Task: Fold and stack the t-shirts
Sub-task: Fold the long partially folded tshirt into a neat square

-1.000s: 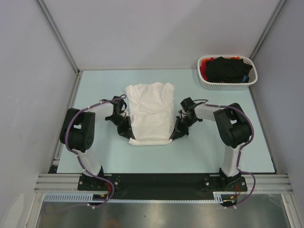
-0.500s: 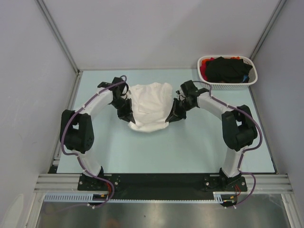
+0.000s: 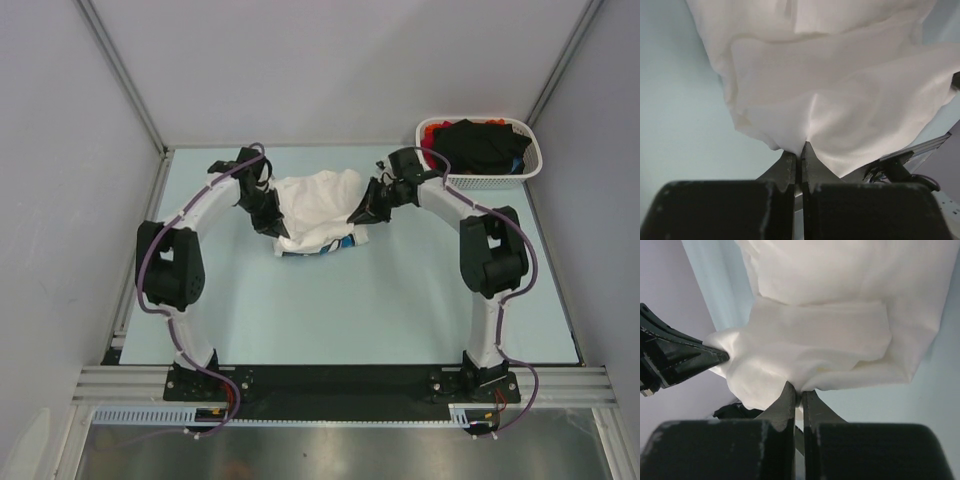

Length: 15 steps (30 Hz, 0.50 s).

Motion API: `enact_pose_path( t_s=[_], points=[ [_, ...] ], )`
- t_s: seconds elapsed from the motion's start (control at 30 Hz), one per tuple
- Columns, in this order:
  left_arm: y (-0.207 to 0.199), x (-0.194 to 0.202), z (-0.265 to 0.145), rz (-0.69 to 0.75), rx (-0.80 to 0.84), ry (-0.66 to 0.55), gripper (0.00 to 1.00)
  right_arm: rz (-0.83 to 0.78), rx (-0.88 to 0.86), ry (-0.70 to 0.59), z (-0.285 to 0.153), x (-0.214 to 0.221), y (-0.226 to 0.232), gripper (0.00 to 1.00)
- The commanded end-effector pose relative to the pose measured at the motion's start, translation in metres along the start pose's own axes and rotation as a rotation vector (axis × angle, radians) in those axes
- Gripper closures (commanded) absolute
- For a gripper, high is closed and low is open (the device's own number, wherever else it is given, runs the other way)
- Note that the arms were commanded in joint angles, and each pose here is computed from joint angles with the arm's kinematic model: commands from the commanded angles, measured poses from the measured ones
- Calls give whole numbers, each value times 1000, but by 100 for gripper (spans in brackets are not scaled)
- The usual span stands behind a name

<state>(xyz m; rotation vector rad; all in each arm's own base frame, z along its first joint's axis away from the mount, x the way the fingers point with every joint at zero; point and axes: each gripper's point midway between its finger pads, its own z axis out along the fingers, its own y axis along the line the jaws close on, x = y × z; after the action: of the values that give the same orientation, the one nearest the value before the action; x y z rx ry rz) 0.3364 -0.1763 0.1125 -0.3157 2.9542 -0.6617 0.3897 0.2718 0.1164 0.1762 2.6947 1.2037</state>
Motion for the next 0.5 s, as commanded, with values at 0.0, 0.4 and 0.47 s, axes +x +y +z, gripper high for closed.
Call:
enact_pose_path(
  t_s=[0.0, 0.4, 0.47],
  points=[
    [-12, -48, -6, -40, 43, -98, 100, -96, -88, -114, 3, -50, 30, 100],
    [-13, -110, -5, -131, 81, -163, 100, -125, -130, -197, 16, -104, 37, 100],
    [-14, -118, -2, -142, 89, -164, 100, -116, -140, -200, 19, -110, 32, 100]
  ],
)
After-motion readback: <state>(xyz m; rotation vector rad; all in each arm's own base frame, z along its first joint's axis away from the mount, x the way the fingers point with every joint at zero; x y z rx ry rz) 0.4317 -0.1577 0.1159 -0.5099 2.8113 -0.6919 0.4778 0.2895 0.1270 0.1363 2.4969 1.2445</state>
